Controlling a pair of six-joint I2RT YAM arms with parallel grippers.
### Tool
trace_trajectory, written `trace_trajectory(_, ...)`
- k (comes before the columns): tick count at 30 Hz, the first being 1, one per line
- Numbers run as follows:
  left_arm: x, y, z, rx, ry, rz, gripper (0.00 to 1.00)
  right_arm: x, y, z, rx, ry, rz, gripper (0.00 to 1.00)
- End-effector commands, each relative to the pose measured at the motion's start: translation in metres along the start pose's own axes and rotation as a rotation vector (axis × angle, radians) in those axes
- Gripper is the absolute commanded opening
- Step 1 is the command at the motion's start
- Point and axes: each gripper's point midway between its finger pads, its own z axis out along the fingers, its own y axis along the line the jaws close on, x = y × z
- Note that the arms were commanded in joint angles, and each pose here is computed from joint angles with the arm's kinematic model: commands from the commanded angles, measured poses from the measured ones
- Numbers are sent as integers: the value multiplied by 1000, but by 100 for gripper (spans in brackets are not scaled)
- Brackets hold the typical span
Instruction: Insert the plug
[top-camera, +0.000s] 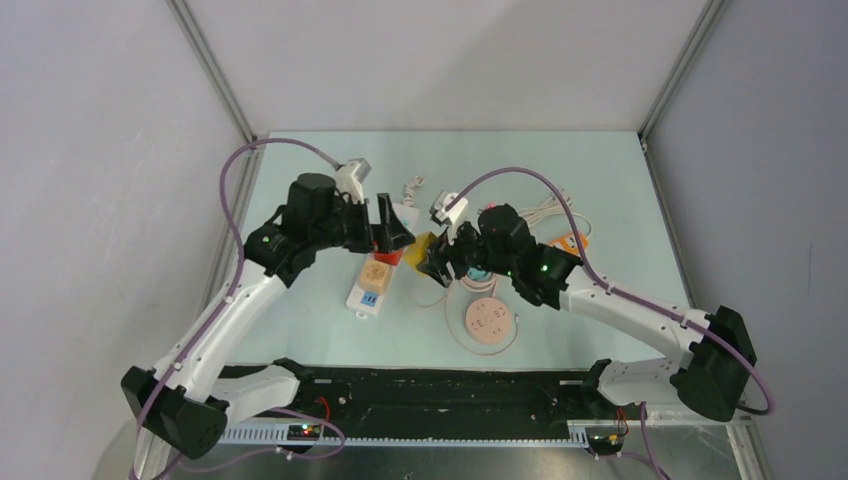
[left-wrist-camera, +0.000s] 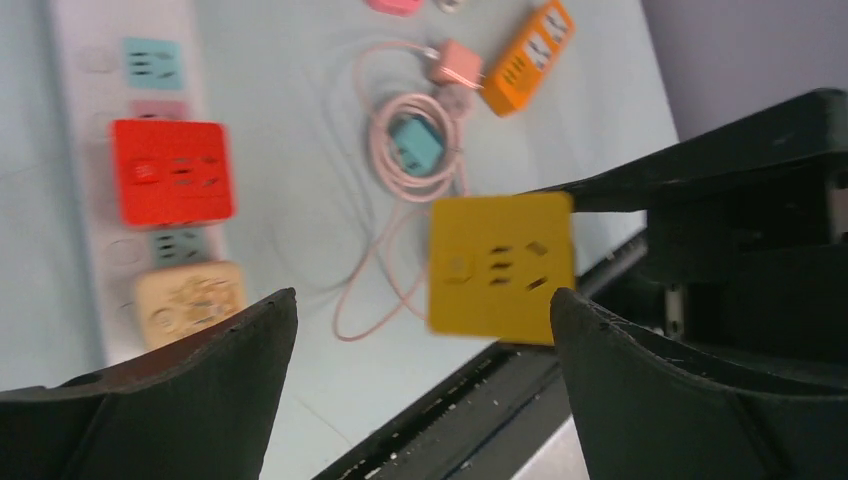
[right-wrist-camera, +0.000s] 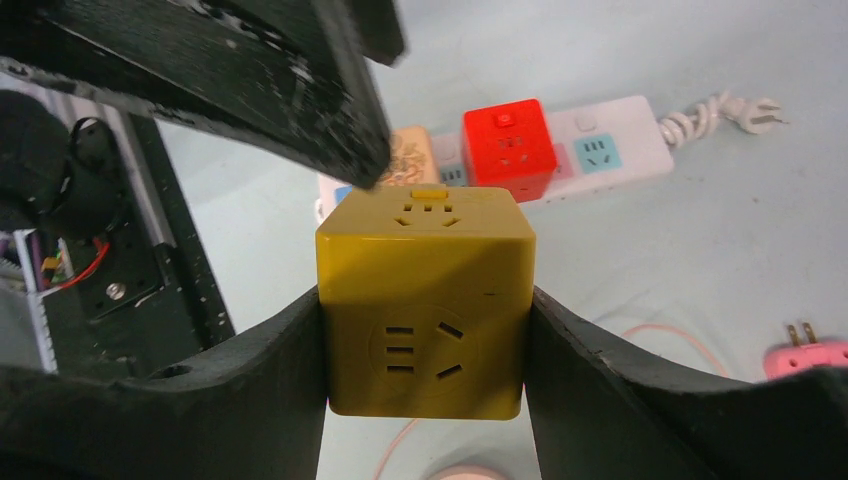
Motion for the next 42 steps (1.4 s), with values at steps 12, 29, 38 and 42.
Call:
trace_trajectory(12, 28, -76, 2, 340, 143, 67, 100, -47, 27, -34, -18, -217, -131, 21)
trace_trajectory(29, 52, -95, -12, 483, 210, 148, 77, -58, 39, -45, 0, -253, -206, 28)
trace_trajectory(38, 48, -90, -7, 443, 190, 143, 6, -58, 37, -43, 26, -253, -178, 72)
trace_trajectory(42, 32, -85, -3, 383, 126, 178, 0, -64, 43, -54, 10, -277, -139, 91)
